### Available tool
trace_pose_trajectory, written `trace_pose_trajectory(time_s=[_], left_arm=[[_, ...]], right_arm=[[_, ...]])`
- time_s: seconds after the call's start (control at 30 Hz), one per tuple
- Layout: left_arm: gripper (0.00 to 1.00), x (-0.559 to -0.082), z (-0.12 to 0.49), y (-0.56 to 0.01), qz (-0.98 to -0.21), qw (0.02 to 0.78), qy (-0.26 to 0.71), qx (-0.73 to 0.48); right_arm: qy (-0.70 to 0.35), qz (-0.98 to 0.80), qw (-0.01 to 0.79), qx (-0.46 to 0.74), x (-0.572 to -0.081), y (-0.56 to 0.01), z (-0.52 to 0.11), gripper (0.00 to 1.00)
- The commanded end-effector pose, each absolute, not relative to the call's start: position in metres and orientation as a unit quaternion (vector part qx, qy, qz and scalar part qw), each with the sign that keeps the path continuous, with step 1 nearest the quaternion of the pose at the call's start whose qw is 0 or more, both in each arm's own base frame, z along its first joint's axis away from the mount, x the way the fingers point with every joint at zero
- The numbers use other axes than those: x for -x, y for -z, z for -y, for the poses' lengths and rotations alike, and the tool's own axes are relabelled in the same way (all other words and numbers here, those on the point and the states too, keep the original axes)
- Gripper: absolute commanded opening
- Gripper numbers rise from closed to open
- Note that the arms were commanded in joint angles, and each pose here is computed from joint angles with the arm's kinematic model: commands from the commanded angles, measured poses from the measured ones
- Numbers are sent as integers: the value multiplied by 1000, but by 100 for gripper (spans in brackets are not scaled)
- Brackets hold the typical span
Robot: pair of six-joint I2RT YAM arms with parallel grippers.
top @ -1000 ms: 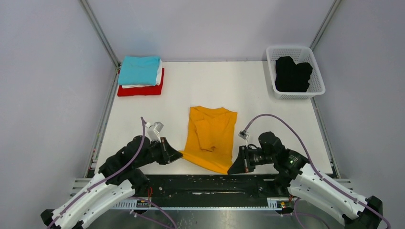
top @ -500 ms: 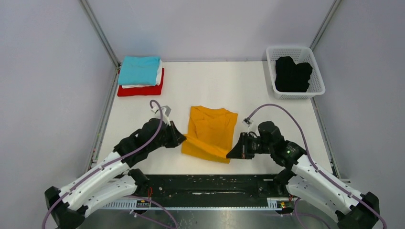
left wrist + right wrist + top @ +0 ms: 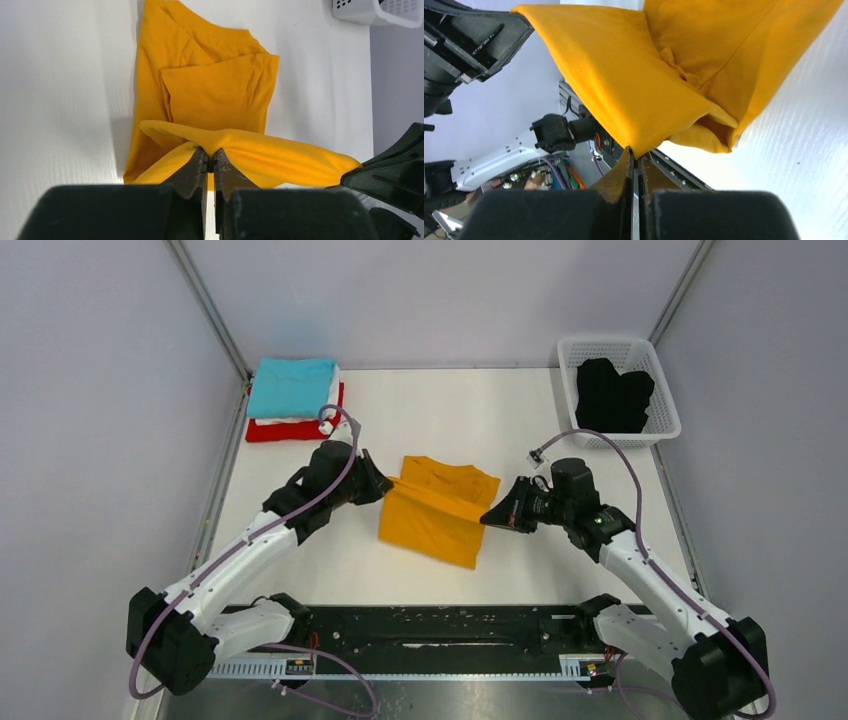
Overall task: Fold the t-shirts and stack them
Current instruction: Fold the long partially folded tshirt into a neat square, then put the neatly folded tshirt into the corner of the board with the left arm
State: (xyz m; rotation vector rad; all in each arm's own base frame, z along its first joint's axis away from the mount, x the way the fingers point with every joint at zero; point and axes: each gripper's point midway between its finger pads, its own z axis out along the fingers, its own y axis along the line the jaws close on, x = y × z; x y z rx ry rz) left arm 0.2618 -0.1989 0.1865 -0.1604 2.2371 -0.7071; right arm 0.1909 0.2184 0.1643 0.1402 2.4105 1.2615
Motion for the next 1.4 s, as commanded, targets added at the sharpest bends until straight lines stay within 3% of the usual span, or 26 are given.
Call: trace_pose_trajectory(time_s=[0.0, 0.53, 0.6, 0.67, 0.7, 0.8, 1.07, 1.37], left_arm=[[0, -306, 201, -224, -845, 447, 287, 66], [3, -411, 231, -143, -893, 374, 242, 66], [12, -425, 237, -128, -898, 363, 239, 67], [27, -437, 241, -120, -902, 353, 240, 68], [38, -442, 243, -121, -902, 350, 245, 65], [96, -446, 249, -137, -894, 351, 272, 56], [99, -405, 235, -134, -898, 348, 269, -2], [99, -384, 229, -70, -938, 253, 224, -81]], right_arm=[[-470, -854, 215, -57, -212, -176, -217, 0], [-439, -867, 201, -126, -309, -116, -195, 0], [-430, -868, 211, -130, -326, -107, -191, 7], [-410, -873, 227, -134, -347, -100, -184, 37], [-401, -875, 237, -130, -357, -100, -182, 56], [-370, -884, 260, -121, -374, -108, -174, 96], [-336, -890, 285, -116, -335, -111, -156, 99], [-317, -905, 263, -102, -304, -82, -149, 99]])
